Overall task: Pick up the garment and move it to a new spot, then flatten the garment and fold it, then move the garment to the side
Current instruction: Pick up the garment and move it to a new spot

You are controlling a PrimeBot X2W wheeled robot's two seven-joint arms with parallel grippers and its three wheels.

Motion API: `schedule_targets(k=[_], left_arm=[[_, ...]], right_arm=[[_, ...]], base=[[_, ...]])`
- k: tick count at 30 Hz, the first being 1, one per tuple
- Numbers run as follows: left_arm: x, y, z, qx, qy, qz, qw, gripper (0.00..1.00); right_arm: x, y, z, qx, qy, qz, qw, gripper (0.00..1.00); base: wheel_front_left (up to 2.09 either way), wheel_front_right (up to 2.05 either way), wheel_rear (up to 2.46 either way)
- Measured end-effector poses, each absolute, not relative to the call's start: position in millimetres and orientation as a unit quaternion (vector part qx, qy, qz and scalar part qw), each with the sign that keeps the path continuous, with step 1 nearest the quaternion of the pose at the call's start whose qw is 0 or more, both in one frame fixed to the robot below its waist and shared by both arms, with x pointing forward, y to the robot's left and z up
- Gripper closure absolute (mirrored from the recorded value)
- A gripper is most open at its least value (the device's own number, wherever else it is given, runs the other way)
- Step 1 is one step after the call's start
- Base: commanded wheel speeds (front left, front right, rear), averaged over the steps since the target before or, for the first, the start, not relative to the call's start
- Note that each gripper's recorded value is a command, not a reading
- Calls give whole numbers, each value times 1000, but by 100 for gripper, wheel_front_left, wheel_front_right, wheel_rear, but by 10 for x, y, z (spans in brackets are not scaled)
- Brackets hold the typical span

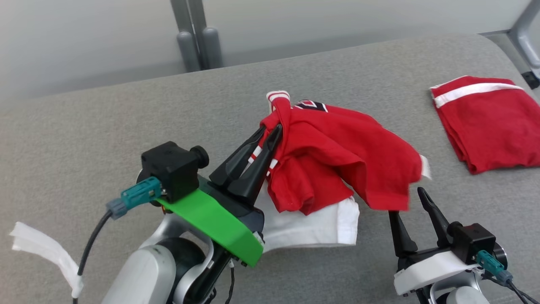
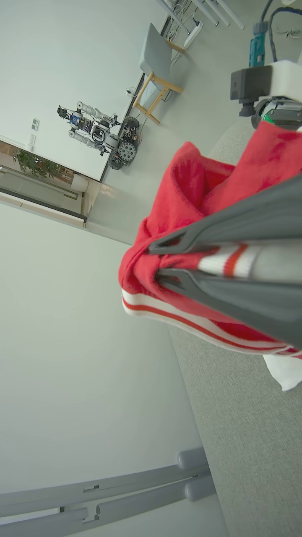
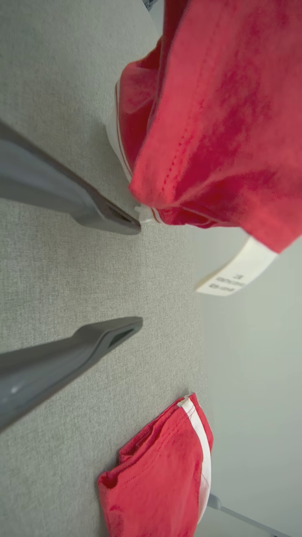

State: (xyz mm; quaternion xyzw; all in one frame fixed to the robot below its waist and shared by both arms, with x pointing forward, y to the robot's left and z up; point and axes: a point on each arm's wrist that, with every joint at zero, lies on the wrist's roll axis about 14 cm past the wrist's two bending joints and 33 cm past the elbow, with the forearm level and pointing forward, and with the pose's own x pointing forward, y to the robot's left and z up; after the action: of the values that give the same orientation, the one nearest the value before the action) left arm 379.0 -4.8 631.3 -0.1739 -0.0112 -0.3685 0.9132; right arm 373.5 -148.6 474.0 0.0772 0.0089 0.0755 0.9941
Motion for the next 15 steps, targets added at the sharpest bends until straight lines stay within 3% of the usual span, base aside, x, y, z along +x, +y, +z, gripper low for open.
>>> schedule_targets(k=[6, 12, 13, 14, 15], left_arm=[[3890, -287, 5650, -164, 95, -364, 912, 100], [4040, -73, 4611, -133, 214, -297, 921, 100], [4037, -61, 4523, -133, 221, -294, 920, 87], [4041, -24, 4416, -127, 227, -288, 921, 36], [4047, 26, 4316, -114, 232, -280, 925, 0]], right_arm=[[3526, -1785, 4783, 79, 2, 24, 997, 0], [3368, -1948, 4756, 80, 6, -7, 997, 0], [3352, -1961, 4750, 80, 7, -9, 997, 0], [3338, -1975, 4747, 80, 7, -12, 997, 0], [3330, -1983, 4749, 80, 7, -14, 997, 0]], base=[[0, 0, 0], [0, 0, 0], [0, 0, 0], [0, 0, 0], [0, 0, 0]])
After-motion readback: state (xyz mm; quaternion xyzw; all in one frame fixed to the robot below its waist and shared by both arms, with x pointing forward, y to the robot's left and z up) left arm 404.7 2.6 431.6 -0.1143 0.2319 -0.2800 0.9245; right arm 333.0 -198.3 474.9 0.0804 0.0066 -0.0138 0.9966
